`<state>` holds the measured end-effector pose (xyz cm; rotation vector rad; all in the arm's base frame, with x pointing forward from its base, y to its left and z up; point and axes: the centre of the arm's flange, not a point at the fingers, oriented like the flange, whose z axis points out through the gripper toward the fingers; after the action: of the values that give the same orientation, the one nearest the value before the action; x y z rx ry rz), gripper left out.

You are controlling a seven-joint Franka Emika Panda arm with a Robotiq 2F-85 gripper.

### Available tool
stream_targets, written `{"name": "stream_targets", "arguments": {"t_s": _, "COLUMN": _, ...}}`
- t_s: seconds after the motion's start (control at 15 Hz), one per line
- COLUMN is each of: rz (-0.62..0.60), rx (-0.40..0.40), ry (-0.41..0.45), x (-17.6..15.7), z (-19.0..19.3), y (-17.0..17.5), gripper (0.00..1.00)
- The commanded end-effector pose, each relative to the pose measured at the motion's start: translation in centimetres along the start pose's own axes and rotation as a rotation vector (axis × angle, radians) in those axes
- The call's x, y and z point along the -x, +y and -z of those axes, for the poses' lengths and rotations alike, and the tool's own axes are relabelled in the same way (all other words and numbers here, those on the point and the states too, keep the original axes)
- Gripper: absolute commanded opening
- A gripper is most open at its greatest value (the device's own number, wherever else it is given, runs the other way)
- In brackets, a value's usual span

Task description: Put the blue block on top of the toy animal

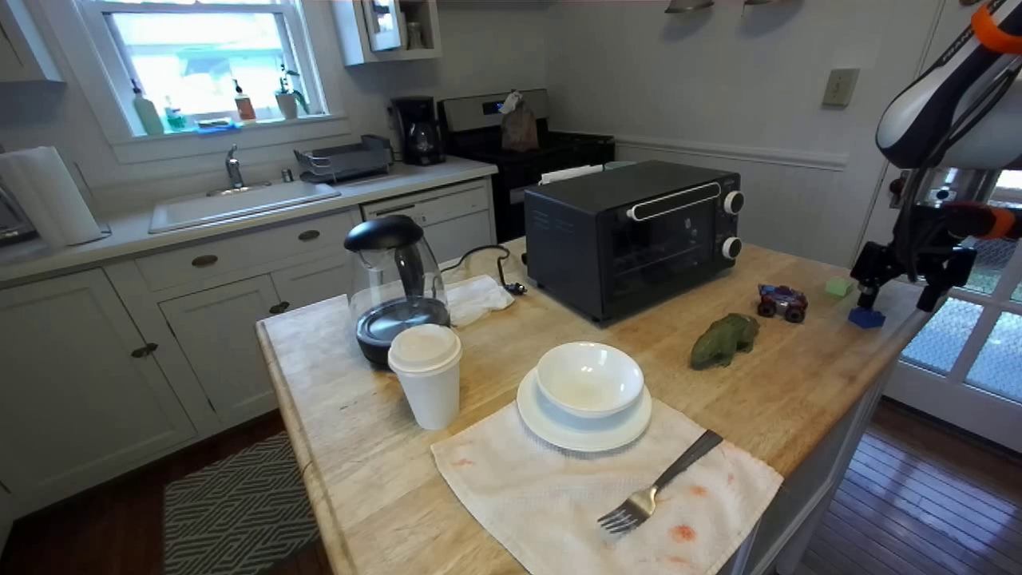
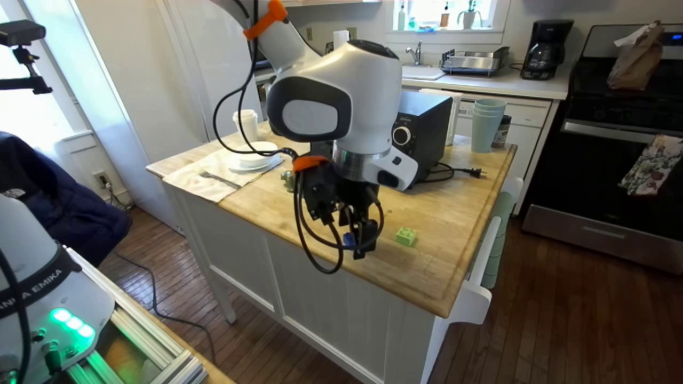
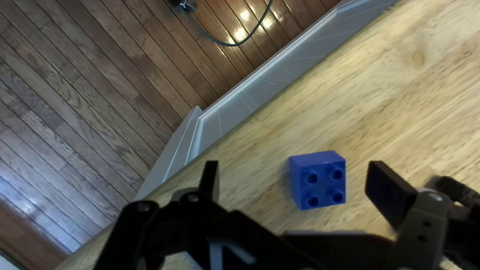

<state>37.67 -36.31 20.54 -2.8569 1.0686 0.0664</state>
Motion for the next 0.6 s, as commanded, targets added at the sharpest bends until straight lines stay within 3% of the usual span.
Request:
{"name": "stream_targets", "arguments": {"t_s": 0.0, "rz": 0.009, "rx": 0.003, "ry": -0.017, "x": -1.1, "z": -0.7, "y": -0.6, "gripper": 0.93}}
{"name": "stream_targets", "arguments": {"t_s": 0.13, "rz": 0.02, "rx": 0.009, "ry": -0.015, "x": -1.3, "z": -1.0, "y": -0.9, "gripper": 1.0}}
{"name": "stream_targets", "arguments": {"t_s": 0.27, "rz": 0.024, "rx": 0.016, "ry": -0.014, "x": -1.5, "z": -1.1, "y": -1.4, "gripper": 1.0}}
{"name": "stream_targets", "arguments": {"t_s": 0.47, "rz": 0.035, "rx": 0.023, "ry": -0.009, "x": -1.6, "z": -1.0, "y": -1.8, "gripper": 0.65}}
{"name": "stream_targets", "arguments": {"t_s": 0.53, "rz": 0.037, "rx": 0.026, "ry": -0.008, "x": -1.6, "z": -1.0, "y": -1.9, "gripper": 0.58}}
